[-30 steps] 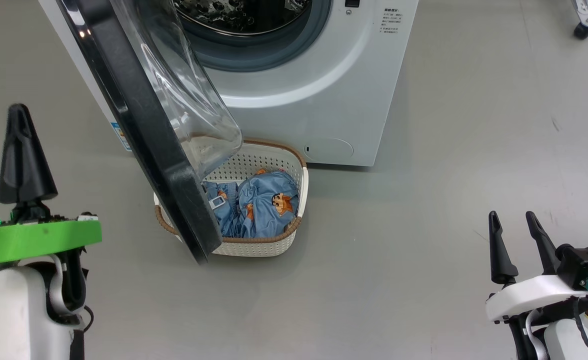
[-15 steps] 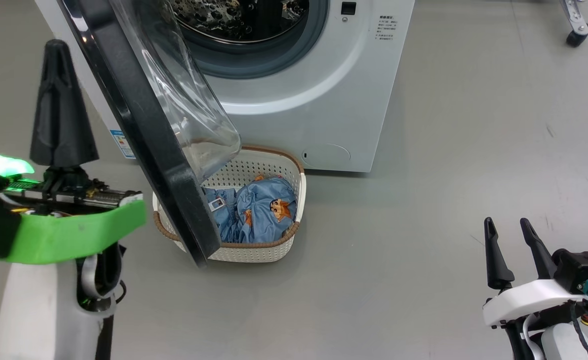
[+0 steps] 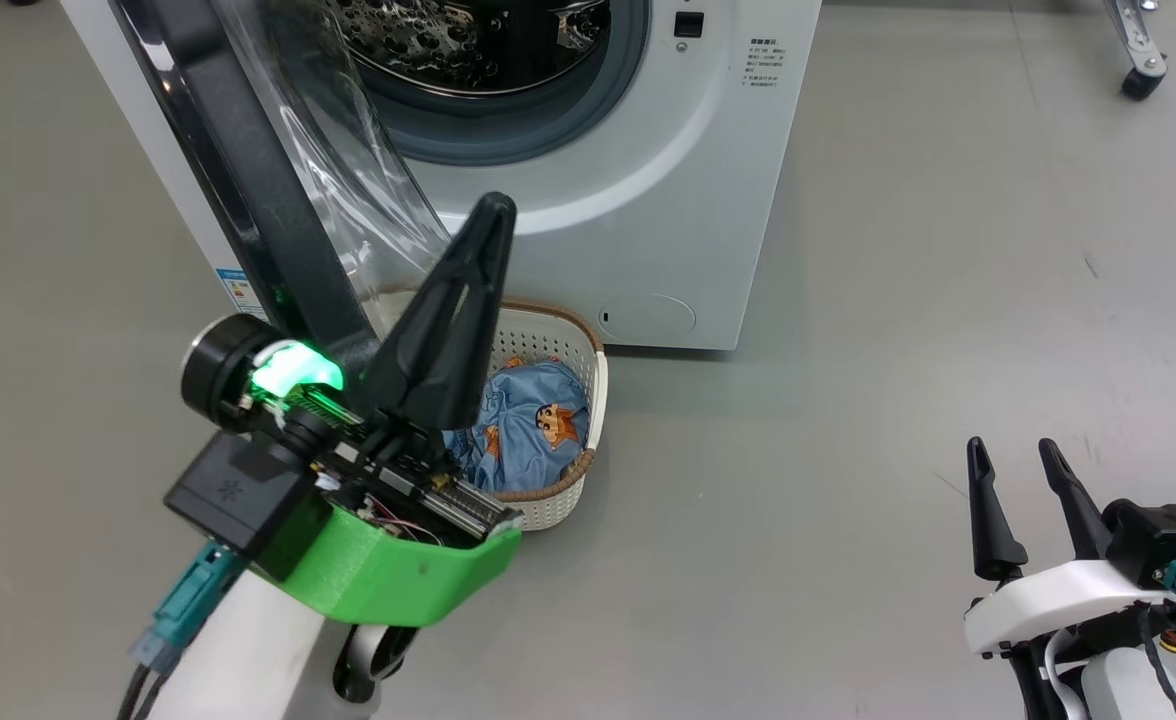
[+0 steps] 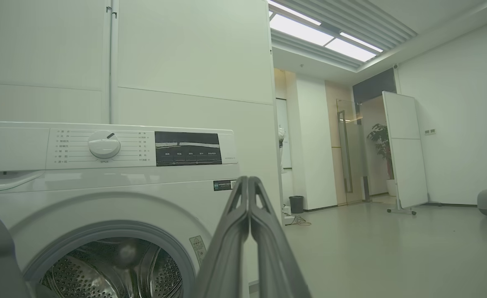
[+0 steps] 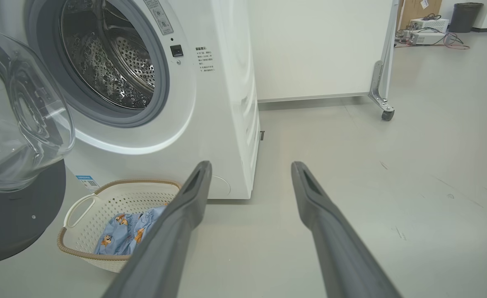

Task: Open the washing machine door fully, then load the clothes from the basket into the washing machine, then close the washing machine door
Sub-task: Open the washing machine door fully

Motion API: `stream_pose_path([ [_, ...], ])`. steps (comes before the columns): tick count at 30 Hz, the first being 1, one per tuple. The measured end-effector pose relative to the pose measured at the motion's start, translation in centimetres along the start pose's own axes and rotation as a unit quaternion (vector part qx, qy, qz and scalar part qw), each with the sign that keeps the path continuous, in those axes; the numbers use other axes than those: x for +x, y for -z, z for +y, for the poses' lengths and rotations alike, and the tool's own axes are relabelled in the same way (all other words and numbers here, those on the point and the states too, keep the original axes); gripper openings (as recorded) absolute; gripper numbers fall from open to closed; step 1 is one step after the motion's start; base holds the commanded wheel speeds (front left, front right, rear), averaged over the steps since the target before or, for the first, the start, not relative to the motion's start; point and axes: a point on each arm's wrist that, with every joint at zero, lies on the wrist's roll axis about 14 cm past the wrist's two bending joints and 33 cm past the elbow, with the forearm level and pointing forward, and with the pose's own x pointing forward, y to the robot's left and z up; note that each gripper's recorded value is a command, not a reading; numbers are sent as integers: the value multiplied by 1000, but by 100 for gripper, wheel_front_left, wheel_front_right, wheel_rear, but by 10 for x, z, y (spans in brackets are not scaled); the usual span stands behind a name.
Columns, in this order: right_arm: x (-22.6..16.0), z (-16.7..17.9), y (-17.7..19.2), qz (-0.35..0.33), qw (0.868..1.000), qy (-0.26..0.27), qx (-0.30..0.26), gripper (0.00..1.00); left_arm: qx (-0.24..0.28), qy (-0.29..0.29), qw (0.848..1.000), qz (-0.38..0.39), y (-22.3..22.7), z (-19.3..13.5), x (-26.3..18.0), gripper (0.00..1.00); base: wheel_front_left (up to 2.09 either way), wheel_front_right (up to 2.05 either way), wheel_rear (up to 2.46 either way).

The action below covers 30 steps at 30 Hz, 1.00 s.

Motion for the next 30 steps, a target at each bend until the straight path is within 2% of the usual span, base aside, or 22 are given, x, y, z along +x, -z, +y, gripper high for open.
stream_pose_path([
  [15, -1, 1, 5, 7, 1000, -1, 6, 100, -43, 35, 993, 103, 61, -32, -26, 0, 0, 0, 0],
  [22, 0, 2, 4, 5, 1000, -3, 5, 100, -62, 52, 982, 172, 94, -48, -55, 0, 0, 0, 0],
  [30, 0, 0, 3, 6, 1000, -5, 0, 100, -78, 26, 972, 222, 118, -42, -80, 0, 0, 0, 0],
])
